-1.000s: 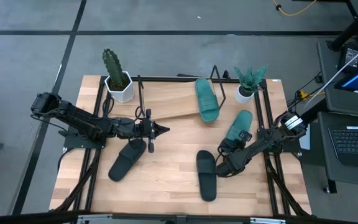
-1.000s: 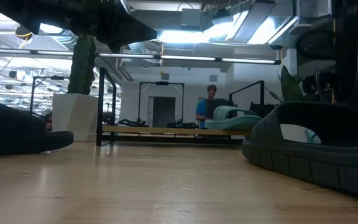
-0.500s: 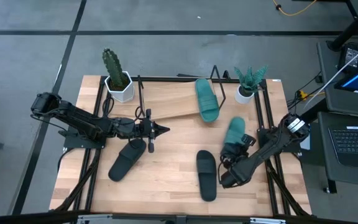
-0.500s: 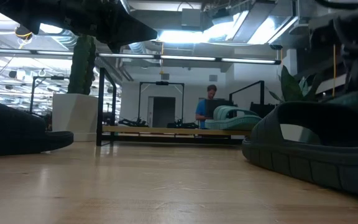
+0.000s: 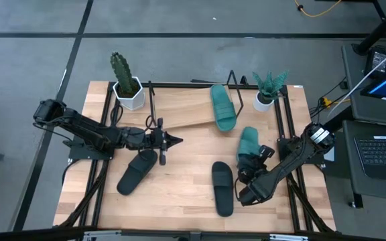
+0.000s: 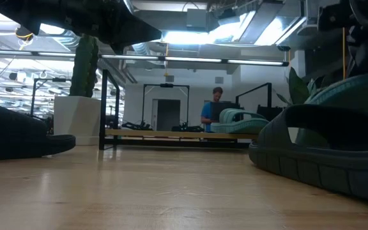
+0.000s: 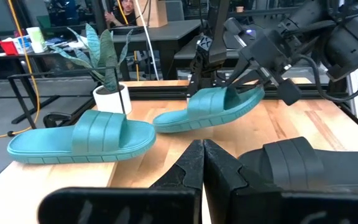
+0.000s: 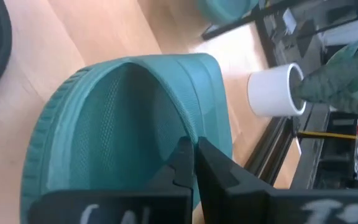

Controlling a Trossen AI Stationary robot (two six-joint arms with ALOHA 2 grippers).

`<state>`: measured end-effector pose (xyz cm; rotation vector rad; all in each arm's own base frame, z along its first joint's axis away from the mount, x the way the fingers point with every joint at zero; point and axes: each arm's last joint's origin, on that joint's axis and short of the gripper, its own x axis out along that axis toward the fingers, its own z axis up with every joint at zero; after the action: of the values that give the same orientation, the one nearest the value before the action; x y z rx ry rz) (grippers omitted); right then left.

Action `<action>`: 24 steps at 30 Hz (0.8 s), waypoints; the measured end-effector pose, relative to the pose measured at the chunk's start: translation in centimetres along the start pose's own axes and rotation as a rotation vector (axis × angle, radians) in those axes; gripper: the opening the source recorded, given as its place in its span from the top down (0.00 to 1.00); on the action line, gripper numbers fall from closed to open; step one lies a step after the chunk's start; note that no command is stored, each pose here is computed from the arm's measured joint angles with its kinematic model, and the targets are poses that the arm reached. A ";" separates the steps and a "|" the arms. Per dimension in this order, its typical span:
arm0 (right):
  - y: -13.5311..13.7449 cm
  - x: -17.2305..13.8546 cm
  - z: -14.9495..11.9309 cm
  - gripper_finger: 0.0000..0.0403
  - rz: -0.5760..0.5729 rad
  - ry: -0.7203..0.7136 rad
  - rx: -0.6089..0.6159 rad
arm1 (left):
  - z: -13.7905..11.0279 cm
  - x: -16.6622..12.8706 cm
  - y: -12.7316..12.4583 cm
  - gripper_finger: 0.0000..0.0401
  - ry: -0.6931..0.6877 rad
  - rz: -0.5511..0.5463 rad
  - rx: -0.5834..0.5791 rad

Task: Pick and place slides into the shelf
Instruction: Put the green slide on the shelf

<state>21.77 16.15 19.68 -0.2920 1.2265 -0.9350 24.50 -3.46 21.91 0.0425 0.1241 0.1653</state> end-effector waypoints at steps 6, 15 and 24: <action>0.1 -1.1 0.1 0.99 0.022 -0.069 -0.017 | 0.0 -0.1 -0.4 1.00 -0.001 -0.016 0.002; -0.1 -5.2 1.1 0.99 0.134 -0.226 -0.013 | 0.0 -0.1 -0.4 1.00 -0.001 -0.017 0.002; 0.1 -6.2 2.2 0.99 0.134 -0.414 -0.048 | 0.0 -0.1 -0.4 1.00 -0.002 -0.017 0.002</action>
<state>23.55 20.20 24.54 -0.4139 0.8753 -0.6873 24.43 -3.89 21.91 0.0436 0.1230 0.1480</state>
